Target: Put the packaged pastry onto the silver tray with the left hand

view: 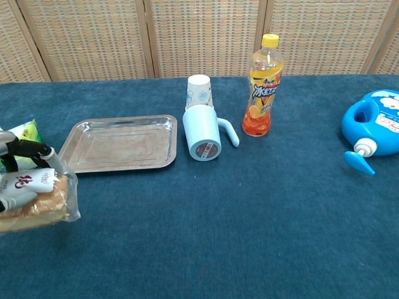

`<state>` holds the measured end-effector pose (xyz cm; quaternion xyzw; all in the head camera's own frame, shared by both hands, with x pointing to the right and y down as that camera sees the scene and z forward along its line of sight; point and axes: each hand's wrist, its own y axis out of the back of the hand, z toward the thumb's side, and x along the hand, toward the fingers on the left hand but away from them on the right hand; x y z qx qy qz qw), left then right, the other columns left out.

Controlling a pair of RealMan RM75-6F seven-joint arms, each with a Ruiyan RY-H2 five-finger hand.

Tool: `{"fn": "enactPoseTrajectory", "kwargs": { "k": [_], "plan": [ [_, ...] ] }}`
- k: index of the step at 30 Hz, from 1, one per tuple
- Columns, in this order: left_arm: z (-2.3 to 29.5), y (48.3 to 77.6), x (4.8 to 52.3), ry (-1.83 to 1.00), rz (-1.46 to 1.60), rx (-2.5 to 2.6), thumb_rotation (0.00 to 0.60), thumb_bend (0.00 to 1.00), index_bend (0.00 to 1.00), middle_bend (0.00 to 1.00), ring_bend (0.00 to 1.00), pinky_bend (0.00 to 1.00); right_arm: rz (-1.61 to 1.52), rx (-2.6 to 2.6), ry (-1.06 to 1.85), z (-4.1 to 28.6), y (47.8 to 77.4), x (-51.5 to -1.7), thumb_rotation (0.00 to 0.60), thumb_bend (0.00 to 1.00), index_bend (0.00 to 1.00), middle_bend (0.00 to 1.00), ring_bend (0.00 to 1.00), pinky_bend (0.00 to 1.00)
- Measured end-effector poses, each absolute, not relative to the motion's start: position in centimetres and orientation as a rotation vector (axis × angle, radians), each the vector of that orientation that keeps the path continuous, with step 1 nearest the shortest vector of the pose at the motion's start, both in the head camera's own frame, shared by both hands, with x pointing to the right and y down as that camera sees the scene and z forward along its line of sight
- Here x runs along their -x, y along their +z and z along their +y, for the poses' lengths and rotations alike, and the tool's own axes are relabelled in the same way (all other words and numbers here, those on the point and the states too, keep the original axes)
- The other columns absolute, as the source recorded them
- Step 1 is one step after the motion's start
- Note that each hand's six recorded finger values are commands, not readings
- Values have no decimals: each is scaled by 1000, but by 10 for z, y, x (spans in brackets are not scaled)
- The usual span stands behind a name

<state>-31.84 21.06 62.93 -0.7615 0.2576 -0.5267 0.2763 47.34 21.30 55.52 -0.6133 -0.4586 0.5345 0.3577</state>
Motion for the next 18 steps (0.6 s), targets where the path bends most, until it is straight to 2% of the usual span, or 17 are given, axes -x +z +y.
{"fn": "enactPoseTrajectory", "kwargs": {
  "k": [9,18],
  "plan": [
    [167,609,330,-1375,742,1933,600,469,439,375,240,413,-1182,1580,1411,223,559,-482,600,181,0,0,0,0],
    [118,619,330,-1337,757,1882,600,469,439,375,241,409,-1157,1573,1405,233,556,-478,600,181,0,0,0,0]
  ]
}}
